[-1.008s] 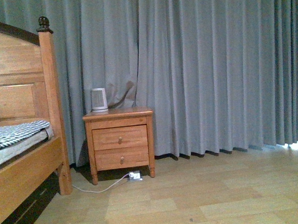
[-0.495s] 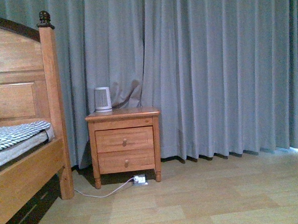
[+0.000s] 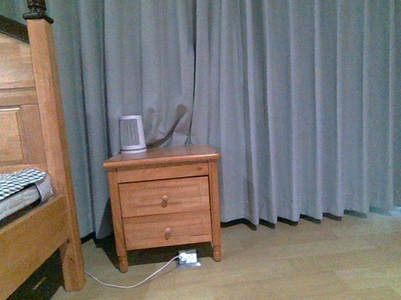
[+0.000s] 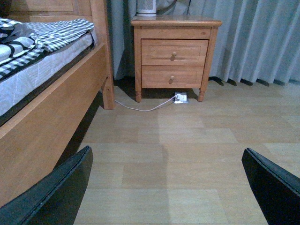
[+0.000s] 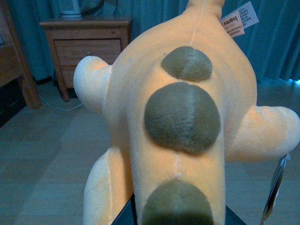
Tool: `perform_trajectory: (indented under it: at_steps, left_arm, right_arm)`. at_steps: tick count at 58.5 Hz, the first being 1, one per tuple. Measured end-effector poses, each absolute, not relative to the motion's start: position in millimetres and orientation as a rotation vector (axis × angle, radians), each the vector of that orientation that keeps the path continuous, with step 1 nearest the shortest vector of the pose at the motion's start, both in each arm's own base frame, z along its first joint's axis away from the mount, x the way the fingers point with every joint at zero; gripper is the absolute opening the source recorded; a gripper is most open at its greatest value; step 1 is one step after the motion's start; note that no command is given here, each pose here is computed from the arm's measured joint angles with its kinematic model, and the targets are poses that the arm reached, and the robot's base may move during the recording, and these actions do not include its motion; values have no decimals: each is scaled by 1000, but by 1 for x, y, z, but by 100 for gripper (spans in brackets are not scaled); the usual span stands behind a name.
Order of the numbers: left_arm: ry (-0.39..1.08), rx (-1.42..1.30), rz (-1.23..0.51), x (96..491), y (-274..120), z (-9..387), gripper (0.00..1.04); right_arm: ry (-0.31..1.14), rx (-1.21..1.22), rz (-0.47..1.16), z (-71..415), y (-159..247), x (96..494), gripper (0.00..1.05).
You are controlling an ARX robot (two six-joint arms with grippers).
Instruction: Put away toys
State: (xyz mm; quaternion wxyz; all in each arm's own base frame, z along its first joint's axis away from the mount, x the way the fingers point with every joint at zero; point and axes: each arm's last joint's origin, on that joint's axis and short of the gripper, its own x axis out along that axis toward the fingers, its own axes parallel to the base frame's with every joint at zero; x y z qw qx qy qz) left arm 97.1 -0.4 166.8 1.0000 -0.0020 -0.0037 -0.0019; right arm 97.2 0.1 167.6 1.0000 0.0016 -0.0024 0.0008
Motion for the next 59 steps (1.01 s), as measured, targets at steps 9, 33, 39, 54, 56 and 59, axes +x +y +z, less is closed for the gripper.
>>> perform_trajectory:
  at_steps: [9,33,39,54,56,59]
  left_arm:
    - [-7,-4,-3,97,0,167,98]
    - [-7,-4,-3,97,0,167,98]
    - [-7,-4,-3,97,0,167,98]
    - [-8,-4,-3,97,0,167,98]
    - [-7,-4,-3,97,0,167,98]
    - [-7,-4,-3,97,0,167,98]
  right_arm:
    - [-4,3,2,168,0,97,7]
    - [-4,3,2,168,0,97,7]
    - [-4,3,1,168,0,97,7]
    - [-5,3,2,168,0,97,7]
    - [-5,3,2,168,0,97,7]
    - [-5,3,2,168,0,97,7]
